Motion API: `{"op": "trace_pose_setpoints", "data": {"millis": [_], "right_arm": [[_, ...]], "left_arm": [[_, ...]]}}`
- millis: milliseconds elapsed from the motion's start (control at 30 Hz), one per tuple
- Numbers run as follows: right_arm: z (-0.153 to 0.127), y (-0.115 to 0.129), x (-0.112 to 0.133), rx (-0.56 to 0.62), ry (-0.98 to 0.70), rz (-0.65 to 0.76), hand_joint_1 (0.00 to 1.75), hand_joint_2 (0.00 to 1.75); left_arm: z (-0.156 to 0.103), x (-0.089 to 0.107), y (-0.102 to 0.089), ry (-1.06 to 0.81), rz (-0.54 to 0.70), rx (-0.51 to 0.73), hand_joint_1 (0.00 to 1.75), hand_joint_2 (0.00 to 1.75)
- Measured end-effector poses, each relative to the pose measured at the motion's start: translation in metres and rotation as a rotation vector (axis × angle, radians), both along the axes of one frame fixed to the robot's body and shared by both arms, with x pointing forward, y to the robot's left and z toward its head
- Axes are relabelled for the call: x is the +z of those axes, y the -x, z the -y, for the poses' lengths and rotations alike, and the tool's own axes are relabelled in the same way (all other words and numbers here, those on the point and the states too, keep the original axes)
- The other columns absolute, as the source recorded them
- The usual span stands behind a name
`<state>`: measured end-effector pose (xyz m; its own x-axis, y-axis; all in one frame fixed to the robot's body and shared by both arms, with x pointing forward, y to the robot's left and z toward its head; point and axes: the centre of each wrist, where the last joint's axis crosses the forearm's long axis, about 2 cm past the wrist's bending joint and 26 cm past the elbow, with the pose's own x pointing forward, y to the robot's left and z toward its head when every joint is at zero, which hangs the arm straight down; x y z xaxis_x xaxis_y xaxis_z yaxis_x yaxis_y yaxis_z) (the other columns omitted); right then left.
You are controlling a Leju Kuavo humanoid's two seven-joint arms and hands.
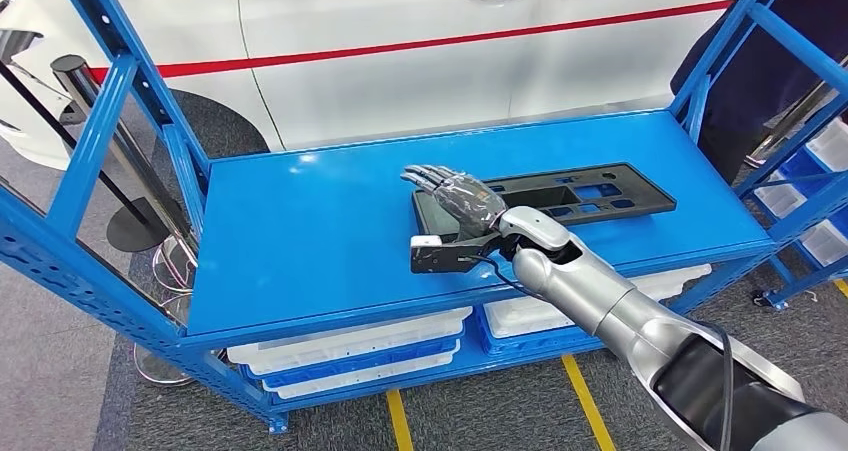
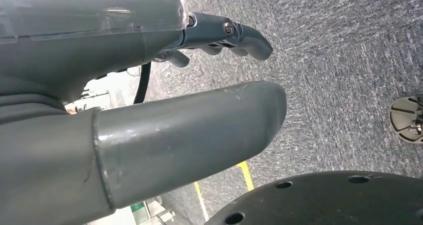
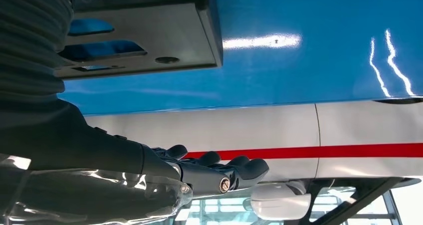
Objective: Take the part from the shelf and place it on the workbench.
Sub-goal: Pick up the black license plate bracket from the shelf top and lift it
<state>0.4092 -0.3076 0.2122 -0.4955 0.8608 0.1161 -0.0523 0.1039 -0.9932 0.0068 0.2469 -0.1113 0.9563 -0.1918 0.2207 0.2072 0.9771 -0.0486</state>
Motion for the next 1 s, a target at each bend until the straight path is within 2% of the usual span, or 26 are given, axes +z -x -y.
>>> {"op": "trace_pose_setpoints", "data": {"millis": [500, 1000], "right_arm": [[-0.002, -0.005, 0.0, 0.007, 0.037, -0.018, 0.0, 1.75], [-0.025, -0.015, -0.006, -0.007, 0.072, 0.014, 0.0, 1.75]], "left_arm": [[0.0, 0.0, 0.0, 0.006, -0.002, 0.004, 0.0, 0.0], [0.0, 0.0, 0.0, 0.014, -0.004, 0.016, 0.0, 0.0]]}}
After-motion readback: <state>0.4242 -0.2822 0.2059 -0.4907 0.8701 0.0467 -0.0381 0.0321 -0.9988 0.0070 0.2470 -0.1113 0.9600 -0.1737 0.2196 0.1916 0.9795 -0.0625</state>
